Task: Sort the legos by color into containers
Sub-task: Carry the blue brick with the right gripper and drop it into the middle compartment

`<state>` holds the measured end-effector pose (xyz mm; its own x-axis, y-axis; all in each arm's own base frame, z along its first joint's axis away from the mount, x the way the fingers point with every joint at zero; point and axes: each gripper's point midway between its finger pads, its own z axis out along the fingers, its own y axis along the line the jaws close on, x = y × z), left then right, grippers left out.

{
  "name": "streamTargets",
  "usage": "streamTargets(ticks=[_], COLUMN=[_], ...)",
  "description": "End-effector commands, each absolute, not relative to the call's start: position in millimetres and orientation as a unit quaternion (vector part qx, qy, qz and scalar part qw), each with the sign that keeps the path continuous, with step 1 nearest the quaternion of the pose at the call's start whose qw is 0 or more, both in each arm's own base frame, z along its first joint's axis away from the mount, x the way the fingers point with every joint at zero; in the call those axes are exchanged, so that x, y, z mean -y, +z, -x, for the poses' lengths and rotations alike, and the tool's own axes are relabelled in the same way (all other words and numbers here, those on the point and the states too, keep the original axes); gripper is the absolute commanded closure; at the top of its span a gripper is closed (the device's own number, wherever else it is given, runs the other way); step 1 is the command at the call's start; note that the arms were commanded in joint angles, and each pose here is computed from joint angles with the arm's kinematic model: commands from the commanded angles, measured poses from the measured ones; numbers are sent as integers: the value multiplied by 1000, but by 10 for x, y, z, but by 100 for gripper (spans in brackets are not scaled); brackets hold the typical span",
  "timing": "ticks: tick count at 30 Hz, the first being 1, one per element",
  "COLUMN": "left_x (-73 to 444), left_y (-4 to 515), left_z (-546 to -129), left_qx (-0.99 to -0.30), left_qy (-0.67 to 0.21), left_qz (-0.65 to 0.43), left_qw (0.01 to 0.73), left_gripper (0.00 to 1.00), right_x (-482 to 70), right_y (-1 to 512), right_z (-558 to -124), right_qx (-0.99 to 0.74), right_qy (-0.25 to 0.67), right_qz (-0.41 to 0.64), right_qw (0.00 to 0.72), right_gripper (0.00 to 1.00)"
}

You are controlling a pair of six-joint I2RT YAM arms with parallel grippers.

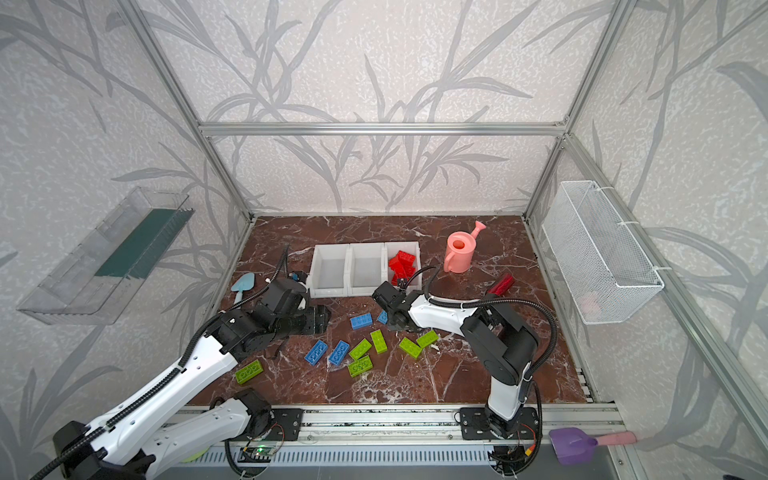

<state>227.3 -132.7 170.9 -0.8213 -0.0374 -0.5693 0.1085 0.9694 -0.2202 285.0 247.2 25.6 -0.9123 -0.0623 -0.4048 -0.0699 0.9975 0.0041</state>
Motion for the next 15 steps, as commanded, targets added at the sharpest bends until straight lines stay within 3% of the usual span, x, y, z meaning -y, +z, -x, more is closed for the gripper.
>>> streamTargets(ticks=[1,10,15], left_x=[1372,1427,1468], left_y=[1674,1505,1369], left_z=[-2277,-2234,-2218], left_qx=[-947,-958,-967], left_qy=[-134,-130,-115], left_qz=[-18,-24,-37], left_qw=[293,255,223], left_gripper=[18,19,19], right_x=[-2513,-2896,-3165], right_y=[640,1567,1757], right_z=[-2898,-3376,-3725], right_qx=[-973,-944,-935], right_qy=[24,104,128], right_qz=[47,109,133], right_qw=[225,293,304], right_gripper=[78,79,79])
